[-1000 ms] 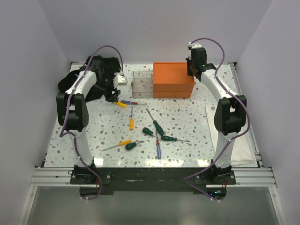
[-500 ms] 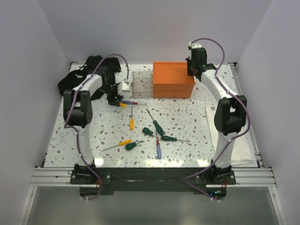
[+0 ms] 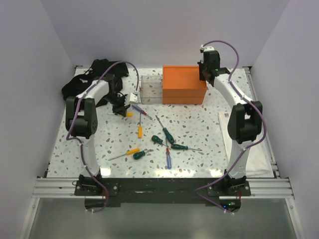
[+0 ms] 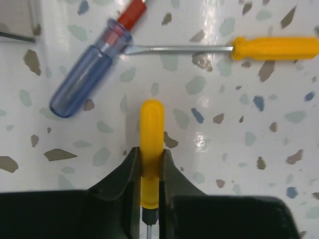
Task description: Sort the tools into containers
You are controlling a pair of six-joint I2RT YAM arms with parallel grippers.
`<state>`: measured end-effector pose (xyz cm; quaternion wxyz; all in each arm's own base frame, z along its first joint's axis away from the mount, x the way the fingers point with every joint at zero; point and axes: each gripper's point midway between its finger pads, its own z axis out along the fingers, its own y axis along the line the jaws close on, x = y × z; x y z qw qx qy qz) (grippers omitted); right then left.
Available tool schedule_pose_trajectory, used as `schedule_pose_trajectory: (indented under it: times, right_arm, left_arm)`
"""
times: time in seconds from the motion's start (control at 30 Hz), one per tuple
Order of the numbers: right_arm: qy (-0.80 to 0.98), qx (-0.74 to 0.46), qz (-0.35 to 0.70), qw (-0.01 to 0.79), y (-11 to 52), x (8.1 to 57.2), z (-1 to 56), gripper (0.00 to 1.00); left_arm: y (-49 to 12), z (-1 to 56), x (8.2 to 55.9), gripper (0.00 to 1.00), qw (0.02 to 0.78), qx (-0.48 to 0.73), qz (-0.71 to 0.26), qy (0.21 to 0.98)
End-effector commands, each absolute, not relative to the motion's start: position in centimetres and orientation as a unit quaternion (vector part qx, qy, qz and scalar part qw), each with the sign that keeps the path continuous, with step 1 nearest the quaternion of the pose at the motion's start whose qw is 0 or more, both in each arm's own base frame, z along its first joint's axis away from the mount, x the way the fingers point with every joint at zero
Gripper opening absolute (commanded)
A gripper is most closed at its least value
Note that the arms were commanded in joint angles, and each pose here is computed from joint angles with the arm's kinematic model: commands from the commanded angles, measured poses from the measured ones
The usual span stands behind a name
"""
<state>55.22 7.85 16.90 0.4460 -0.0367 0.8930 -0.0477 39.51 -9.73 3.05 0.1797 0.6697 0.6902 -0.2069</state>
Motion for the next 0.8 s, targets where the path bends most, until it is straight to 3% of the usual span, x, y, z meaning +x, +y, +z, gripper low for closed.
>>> schedule_pose_trajectory:
  times: [0.0, 0.13, 0.17, 0.23, 0.27, 0.3, 0.57, 0.77]
  right_arm:
    - [0.939, -0.058, -0.054, 0.334, 7.4, 51.7, 10.3, 0.02]
    - [0.94, -0.058, -0.054, 0.331, 7.4, 51.6, 10.1, 0.02]
    - [0.94, -0.058, -0.055, 0.331, 7.4, 51.6, 10.1, 0.02]
    - [0.94, -0.058, -0.056, 0.333, 7.4, 51.6, 10.3, 0.02]
    - [0.939, -0.058, -0.058, 0.334, 7.3, 51.6, 10.4, 0.02]
    - [0.938, -0.058, -0.058, 0.336, 7.3, 51.6, 10.5, 0.02]
    - [0.936, -0.057, -0.059, 0.343, 7.3, 52.0, 11.1, 0.02]
    - [0.935, -0.06, -0.061, 0.343, 7.1, 51.7, 11.5, 0.02]
  left_arm:
    - [-13.9, 14.2, 42.7, 0.0, 0.324, 0.611, -0.25, 0.677]
    - [-18.0, 22.1, 47.2, 0.0, 0.415, 0.414, -0.361, 0.726]
    - [-18.7, 25.2, 50.0, 0.0, 0.484, 0.403, -0.354, 0.692]
    - [-19.5, 26.5, 50.5, 0.0, 0.49, 0.291, -0.401, 0.717]
    - [-19.8, 28.9, 52.1, 0.0, 0.546, 0.284, -0.393, 0.683]
    - [-19.5, 28.5, 53.3, 0.0, 0.557, 0.243, -0.38, 0.697]
    - [-22.9, 24.3, 56.9, 0.0, 0.468, 0.056, -0.499, 0.727]
    - [-23.4, 18.8, 59.1, 0.0, 0.445, -0.01, -0.441, 0.779]
